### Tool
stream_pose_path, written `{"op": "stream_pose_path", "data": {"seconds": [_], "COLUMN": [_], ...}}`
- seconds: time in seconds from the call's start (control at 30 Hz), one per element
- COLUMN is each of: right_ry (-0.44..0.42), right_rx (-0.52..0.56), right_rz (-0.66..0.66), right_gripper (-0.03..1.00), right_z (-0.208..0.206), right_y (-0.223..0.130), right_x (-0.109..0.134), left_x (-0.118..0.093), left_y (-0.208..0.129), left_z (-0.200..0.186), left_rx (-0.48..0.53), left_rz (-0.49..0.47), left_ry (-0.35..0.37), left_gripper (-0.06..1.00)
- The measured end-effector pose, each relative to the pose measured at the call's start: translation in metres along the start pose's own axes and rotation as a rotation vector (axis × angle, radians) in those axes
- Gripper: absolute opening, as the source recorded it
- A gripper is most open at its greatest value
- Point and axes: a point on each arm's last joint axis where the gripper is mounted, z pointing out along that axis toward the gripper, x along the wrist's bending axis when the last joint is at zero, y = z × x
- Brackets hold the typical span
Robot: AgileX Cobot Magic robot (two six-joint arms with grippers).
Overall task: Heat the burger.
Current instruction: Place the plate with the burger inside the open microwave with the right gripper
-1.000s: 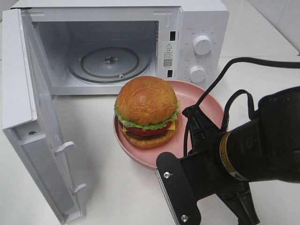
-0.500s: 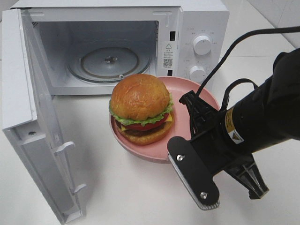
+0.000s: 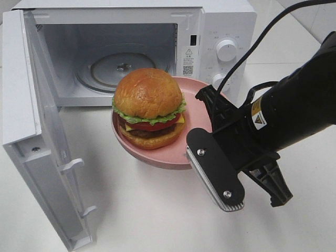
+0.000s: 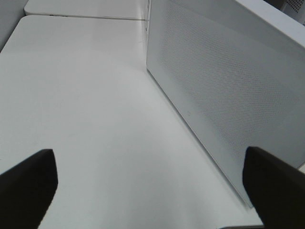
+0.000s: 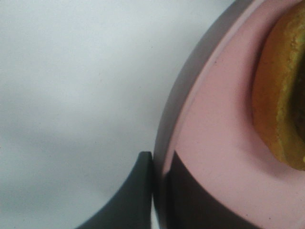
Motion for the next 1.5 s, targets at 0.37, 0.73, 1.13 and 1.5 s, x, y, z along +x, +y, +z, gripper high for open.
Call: {"op": "stream_pose_path", "data": {"seconds": [0.37, 0.73, 1.13, 1.5], "right_ry": [-0.028, -0.117, -0.120, -0.096], "right_rx": [0.027, 0.005, 0.027, 0.035], "right_rz": [-0.012, 0.002, 0.063, 0.050], "right_gripper": [0.05, 0.05, 0.05, 0.05], "right_z": [0.000, 0.003, 0.026, 0.043], "right_y": [-0.003, -0.001, 0.002, 0.006], "right_x": [-0.003, -0.013, -0.043, -0.056], "left_x": [0.000, 0.000, 0.000, 0.000], "left_y": [0.000, 0.000, 0.000, 0.000], "left_z": [0.000, 0.000, 0.000, 0.000], "left_rx": [0.000, 0.000, 0.000, 0.000], "left_rz": [0.000, 0.000, 0.000, 0.000], "left_ry": [0.000, 0.000, 0.000, 0.000], "left_gripper": [0.97, 0.97, 0.97, 0.97]}}
